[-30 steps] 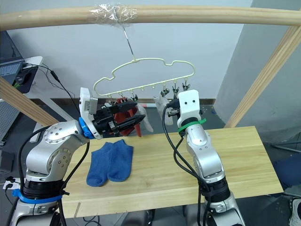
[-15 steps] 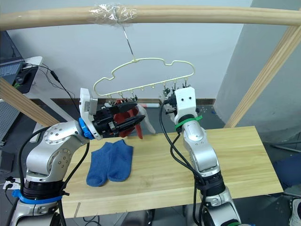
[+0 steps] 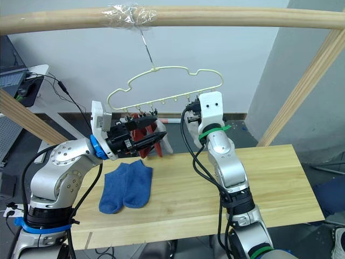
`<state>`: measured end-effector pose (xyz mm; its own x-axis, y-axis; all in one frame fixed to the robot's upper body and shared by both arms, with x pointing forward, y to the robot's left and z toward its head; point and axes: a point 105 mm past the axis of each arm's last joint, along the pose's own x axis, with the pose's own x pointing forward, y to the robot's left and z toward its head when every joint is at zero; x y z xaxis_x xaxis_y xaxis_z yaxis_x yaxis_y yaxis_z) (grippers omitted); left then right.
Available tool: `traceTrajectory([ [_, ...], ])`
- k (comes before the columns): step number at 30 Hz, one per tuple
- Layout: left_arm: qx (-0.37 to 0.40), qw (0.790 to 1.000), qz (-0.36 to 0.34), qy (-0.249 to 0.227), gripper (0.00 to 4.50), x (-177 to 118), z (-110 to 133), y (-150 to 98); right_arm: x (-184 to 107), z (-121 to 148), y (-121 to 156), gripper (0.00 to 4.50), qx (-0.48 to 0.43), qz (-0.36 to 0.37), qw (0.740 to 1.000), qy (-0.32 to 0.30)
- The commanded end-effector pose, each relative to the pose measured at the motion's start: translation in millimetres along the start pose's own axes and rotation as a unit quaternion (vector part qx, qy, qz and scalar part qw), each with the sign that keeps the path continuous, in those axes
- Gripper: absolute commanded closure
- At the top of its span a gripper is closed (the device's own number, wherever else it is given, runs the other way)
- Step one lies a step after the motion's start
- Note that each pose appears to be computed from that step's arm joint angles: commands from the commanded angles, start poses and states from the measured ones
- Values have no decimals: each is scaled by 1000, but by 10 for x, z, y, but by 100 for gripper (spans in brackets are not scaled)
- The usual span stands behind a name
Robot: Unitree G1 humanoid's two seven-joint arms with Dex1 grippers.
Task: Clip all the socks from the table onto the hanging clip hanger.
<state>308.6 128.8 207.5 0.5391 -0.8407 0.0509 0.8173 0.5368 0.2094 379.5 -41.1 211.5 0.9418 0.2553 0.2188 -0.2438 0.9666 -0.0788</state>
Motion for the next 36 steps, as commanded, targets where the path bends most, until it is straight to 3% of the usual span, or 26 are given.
traceTrajectory([
  [1, 19, 1000, -3, -14, 155, -4, 99, -20, 2, 185, 22, 333, 1, -2, 999, -38],
  [4, 19, 1000, -3, -14, 155, 0, 103, -23, -1, 189, 34, 333, 4, 0, 999, -39],
  [7, 19, 1000, -4, -16, 155, 8, 110, -28, -6, 191, 35, 280, 5, 1, 999, -40],
  [12, 19, 1000, -5, -15, 155, 19, 105, -31, -3, 184, 60, 104, 8, 7, 999, -38],
  [21, 21, 1000, -3, -16, 155, 27, 110, -24, 1, 165, 98, 104, 26, 10, 999, -31],
  [24, 20, 1000, -3, -16, 155, 29, 109, -26, 4, 152, 97, 162, 34, 6, 999, -27],
  [27, 20, 1000, -3, -16, 155, 30, 109, -25, 10, 146, 102, 265, 37, 5, 999, -24],
  [36, 19, 1000, -2, -15, 155, 31, 102, -36, 6, 144, 104, 265, 37, 4, 999, -23],
])
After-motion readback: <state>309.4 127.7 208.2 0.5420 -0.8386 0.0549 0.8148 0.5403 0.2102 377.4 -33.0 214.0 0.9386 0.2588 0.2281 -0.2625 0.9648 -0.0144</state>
